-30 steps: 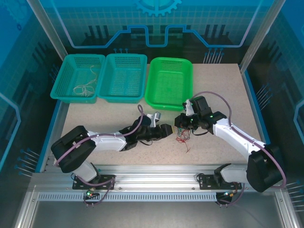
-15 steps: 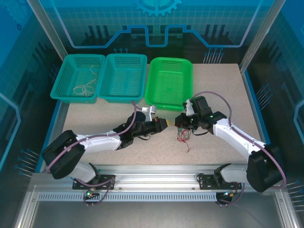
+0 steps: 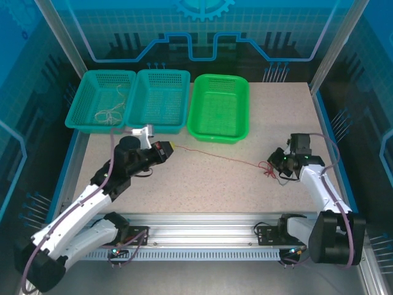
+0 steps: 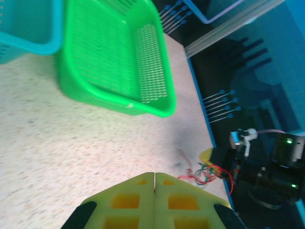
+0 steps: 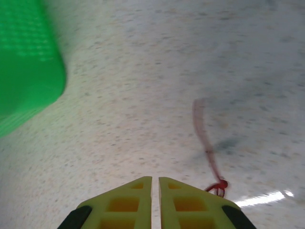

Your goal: Untangle the cables

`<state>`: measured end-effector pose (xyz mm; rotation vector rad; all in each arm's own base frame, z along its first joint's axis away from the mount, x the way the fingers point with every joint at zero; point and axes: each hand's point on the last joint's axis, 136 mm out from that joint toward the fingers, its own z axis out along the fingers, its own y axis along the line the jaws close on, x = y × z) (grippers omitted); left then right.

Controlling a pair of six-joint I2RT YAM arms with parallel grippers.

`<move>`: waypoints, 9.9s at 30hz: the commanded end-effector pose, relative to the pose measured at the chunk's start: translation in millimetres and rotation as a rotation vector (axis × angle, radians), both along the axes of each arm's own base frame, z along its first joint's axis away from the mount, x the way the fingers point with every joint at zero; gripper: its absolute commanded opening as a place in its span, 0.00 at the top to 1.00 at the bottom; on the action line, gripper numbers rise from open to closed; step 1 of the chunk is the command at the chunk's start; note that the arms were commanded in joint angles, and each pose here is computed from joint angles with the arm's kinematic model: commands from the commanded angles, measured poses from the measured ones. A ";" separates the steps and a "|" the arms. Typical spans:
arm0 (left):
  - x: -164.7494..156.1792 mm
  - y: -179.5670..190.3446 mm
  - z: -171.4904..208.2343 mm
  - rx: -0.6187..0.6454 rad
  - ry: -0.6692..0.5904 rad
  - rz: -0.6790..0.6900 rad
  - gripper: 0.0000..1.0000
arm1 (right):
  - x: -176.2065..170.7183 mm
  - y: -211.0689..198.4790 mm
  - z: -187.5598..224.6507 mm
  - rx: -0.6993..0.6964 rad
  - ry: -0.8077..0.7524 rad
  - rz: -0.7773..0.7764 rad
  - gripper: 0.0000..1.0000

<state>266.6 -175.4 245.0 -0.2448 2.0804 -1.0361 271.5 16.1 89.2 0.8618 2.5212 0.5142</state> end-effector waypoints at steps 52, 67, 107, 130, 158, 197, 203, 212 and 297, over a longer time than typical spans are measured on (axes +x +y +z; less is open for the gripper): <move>-23.4 81.0 -77.7 0.049 0.243 0.230 0.98 | -2.0 86.1 -46.3 -0.258 0.141 0.444 1.00; -23.2 64.3 -43.4 0.065 0.102 0.090 1.00 | 5.7 143.8 50.0 -0.137 -0.192 0.713 0.93; -84.9 171.1 -20.5 0.510 0.369 0.491 0.50 | -62.4 477.4 -30.0 -0.007 -0.055 1.112 0.32; -99.6 119.0 72.2 0.263 -0.210 0.232 0.07 | -8.7 487.7 177.6 -0.078 -0.646 1.272 1.00; -104.9 118.2 55.1 0.260 -0.162 0.221 0.02 | 230.9 487.2 215.0 -0.113 -0.999 0.887 1.00; -20.5 -73.7 -57.7 -0.024 0.192 -0.220 0.05 | -39.0 107.9 66.9 -0.288 -0.181 0.437 0.09; -18.9 -149.5 -109.1 0.005 0.322 -0.322 0.06 | -40.2 97.4 17.5 -0.257 0.037 0.373 0.07; -22.3 -217.0 -168.6 -0.030 0.441 -0.362 0.09 | -33.5 80.9 -22.6 -0.273 0.199 0.329 0.05; 96.2 -6.1 58.6 -0.152 0.026 -0.054 0.53 | -27.0 128.9 36.4 0.047 -0.045 0.606 0.98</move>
